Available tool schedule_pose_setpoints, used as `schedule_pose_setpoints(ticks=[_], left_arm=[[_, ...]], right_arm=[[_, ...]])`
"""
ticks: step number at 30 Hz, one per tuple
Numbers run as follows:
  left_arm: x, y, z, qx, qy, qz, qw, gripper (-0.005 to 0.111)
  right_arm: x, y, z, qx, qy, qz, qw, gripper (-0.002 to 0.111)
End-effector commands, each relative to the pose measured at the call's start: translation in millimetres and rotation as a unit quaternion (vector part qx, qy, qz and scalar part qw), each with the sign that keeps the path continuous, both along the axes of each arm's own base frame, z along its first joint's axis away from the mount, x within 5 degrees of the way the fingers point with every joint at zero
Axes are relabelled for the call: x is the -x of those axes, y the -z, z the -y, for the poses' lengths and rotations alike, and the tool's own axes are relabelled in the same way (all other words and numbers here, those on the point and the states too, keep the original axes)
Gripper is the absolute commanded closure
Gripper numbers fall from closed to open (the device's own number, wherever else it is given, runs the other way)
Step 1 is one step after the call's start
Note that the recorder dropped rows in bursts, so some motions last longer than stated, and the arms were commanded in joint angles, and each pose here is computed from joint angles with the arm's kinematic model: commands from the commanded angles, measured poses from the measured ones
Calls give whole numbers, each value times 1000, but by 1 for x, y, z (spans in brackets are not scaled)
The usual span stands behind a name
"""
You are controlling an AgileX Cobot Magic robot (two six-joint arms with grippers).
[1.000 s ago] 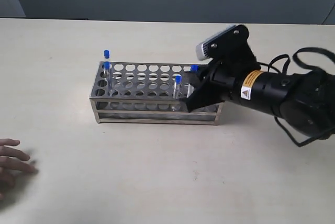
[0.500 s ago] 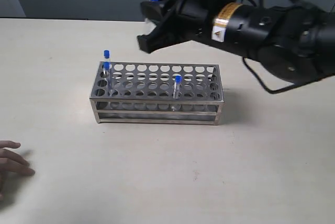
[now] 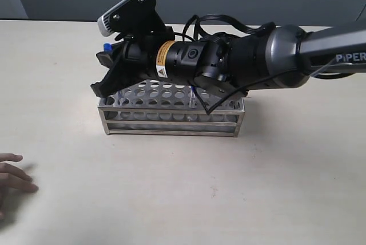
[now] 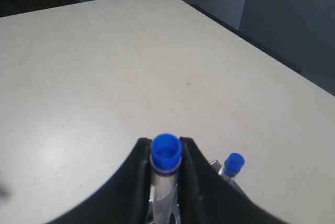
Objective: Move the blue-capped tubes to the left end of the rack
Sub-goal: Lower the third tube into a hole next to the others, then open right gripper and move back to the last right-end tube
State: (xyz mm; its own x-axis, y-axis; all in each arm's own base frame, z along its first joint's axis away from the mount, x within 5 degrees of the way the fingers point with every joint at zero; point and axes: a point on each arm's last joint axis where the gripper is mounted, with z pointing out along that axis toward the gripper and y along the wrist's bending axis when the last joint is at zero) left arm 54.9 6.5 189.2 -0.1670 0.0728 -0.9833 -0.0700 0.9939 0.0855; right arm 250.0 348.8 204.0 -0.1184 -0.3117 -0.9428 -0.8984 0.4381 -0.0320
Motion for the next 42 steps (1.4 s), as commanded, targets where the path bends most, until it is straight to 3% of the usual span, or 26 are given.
schedule_pose_setpoints(ticks=[1, 8, 19, 30, 37, 42], left_arm=[[0, -2, 0, 3, 3, 4, 1000, 106], [0, -2, 0, 3, 3, 4, 1000, 106], [0, -2, 0, 3, 3, 4, 1000, 106], [0, -2, 0, 3, 3, 4, 1000, 106], [0, -2, 0, 3, 3, 4, 1000, 106], [0, -2, 0, 3, 3, 4, 1000, 106]], right_arm=[[0, 0, -1, 8, -6, 6, 1000, 108], [0, 3, -1, 10, -10, 7, 1000, 108], [-3, 41, -6, 38, -7, -30, 999, 108], [-1, 39, -10, 8, -24, -27, 999, 107], [0, 40, -9, 19, -30, -22, 999, 67], [-4, 28, -4, 22, 4, -35, 999, 66]])
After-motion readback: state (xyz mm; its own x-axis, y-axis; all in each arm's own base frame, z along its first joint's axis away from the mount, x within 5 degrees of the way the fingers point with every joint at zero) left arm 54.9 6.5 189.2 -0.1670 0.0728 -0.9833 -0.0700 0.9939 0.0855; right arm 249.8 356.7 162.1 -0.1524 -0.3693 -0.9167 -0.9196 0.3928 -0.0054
